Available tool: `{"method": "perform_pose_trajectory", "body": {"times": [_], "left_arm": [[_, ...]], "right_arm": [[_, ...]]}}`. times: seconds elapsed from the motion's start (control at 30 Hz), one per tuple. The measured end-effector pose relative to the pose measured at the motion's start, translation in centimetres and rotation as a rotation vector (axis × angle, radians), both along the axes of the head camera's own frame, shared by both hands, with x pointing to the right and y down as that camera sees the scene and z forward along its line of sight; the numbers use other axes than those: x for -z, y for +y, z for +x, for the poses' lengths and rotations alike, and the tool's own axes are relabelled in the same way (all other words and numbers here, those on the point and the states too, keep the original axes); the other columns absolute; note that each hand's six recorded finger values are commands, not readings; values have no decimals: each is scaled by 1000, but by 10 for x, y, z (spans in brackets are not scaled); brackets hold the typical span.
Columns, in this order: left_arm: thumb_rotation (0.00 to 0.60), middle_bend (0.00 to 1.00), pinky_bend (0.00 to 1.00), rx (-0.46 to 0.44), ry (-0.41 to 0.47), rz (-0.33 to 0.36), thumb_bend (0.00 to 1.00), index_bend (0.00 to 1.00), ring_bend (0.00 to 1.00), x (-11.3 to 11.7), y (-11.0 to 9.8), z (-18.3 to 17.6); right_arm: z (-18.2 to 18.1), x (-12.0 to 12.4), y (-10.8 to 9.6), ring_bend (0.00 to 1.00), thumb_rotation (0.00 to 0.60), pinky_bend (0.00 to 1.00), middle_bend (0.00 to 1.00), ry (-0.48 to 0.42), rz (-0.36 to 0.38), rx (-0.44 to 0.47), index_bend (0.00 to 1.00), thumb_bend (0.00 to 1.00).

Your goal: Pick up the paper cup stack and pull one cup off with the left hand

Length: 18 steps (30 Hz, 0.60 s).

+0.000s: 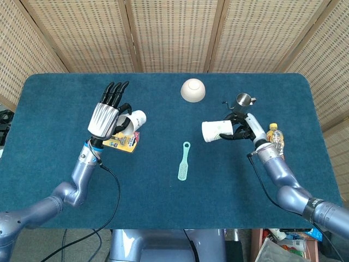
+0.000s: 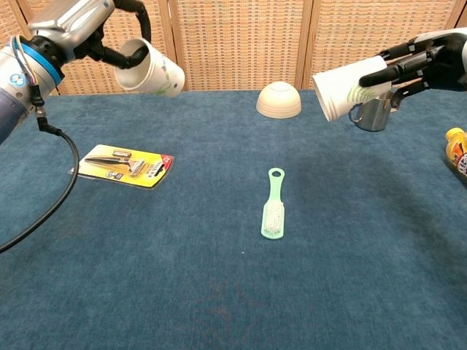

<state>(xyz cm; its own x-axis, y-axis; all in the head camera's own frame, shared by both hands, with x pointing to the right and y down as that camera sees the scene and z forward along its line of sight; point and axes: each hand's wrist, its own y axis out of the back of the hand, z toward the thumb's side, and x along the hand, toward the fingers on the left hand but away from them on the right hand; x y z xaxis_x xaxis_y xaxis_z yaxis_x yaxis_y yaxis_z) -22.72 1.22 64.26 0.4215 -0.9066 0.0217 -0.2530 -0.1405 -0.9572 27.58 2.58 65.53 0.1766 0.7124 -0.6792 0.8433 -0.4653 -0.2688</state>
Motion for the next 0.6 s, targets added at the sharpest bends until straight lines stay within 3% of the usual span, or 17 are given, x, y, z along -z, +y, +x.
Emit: {"method": "perform_pose_trajectory", "body": {"times": [0.13,0.37,0.6], "left_arm": [[600,11,0,3,-91,-117,503,697,0,-16,-4,-14],[600,0,0,33,-283,-390,504,697,0,-47,1,-41],[600,0,0,70,-355,-498,502,667,0,-59,6,-49]], "right_arm": [[3,-4,2,423,600,649,549,98,43,75,576,465],[5,-12,7,423,600,648,549,308,145,233,576,465],[9,-21,12,423,600,649,541,455,210,324,576,465]]}}
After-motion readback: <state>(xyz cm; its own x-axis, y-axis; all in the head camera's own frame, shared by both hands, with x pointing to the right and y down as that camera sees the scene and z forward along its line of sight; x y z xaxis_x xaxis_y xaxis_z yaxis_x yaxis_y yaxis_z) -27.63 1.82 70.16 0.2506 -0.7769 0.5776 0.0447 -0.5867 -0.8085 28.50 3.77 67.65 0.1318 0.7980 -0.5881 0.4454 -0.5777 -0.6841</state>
